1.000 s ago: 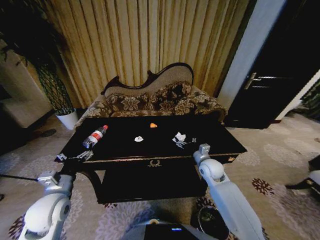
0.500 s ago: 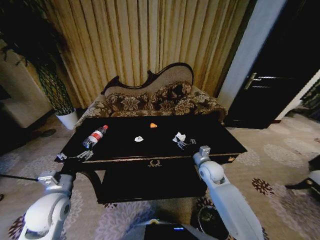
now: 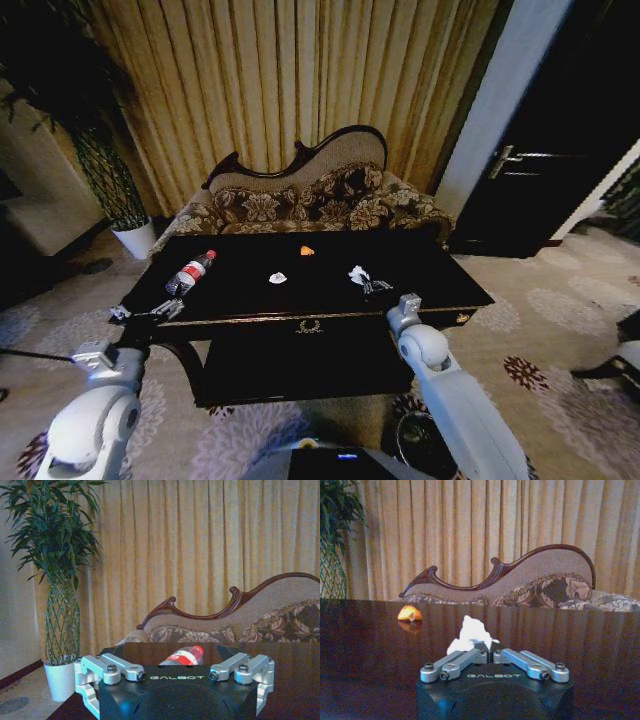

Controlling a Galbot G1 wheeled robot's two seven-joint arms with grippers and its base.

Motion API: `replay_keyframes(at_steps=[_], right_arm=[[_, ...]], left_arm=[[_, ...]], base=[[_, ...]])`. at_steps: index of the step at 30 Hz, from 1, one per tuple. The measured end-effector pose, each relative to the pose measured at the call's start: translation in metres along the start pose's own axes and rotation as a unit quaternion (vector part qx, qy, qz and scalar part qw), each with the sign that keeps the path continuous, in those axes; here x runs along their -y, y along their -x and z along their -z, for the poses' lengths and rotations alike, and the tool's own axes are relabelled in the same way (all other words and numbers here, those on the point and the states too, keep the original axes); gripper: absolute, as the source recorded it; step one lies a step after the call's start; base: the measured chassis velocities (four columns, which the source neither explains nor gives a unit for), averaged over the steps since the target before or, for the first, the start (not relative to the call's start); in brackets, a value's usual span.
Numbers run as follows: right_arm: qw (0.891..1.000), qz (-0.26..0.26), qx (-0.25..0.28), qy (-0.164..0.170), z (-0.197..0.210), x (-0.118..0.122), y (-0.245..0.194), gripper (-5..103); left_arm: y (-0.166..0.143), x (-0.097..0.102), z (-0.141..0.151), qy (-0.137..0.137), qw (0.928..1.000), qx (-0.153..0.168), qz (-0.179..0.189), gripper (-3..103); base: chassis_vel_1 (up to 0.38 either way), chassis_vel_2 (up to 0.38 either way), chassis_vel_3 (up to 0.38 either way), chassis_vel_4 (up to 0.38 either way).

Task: Move to the front of the table and place the trash on the table into the trash bin.

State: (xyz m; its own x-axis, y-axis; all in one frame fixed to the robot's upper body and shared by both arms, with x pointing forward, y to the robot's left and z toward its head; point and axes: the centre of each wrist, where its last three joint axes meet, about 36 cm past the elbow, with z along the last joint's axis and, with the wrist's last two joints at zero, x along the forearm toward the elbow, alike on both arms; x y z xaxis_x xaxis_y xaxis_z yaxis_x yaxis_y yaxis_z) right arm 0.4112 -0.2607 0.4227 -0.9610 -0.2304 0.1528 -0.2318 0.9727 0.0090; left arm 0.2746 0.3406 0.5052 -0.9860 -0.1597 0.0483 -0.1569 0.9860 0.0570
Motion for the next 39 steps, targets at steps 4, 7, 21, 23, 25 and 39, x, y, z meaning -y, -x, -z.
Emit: replay_keyframes(at_steps=[4, 7, 21, 23, 25, 39], right_arm=[[1.0, 0.001, 0.026, 0.011, 0.01, -0.004, -0.007, 1], [0.998, 0.003, 0.054, 0.024, 0.026, -0.005, -0.014, 1], [0.992, -0.035, 0.12, 0.033, 0.045, 0.014, -0.044, 1], [0.992, -0.035, 0.12, 0.032, 0.045, 0.014, -0.044, 1], [0.992, -0.035, 0.119, 0.031, 0.044, 0.013, -0.046, 1], [0.992, -0.034, 0.118, 0.026, 0.042, 0.013, -0.046, 1]], left_arm=[[0.0, 0.001, 0.0, -0.001, 1.0, 0.0, 0.0, 100], [0.0, 0.001, -0.001, -0.003, 1.0, 0.0, 0.0, 100], [0.004, 0.005, -0.004, -0.012, 0.9999, 0.009, 0.0, 100], [0.005, 0.005, -0.004, -0.011, 0.9999, 0.009, -0.001, 100], [0.006, 0.002, -0.005, -0.007, 0.9999, 0.008, 0.0, 100], [0.008, 0.003, -0.003, -0.005, 1.0, 0.003, -0.003, 100]], base=[[0.0, 0.0, 0.0, 0.0], [0.0, 0.0, 0.0, 0.0], [0.0, 0.0, 0.0, 0.0], [0.0, 0.0, 0.0, 0.0], [0.0, 0.0, 0.0, 0.0], [0.064, -0.063, -0.067, 0.07]])
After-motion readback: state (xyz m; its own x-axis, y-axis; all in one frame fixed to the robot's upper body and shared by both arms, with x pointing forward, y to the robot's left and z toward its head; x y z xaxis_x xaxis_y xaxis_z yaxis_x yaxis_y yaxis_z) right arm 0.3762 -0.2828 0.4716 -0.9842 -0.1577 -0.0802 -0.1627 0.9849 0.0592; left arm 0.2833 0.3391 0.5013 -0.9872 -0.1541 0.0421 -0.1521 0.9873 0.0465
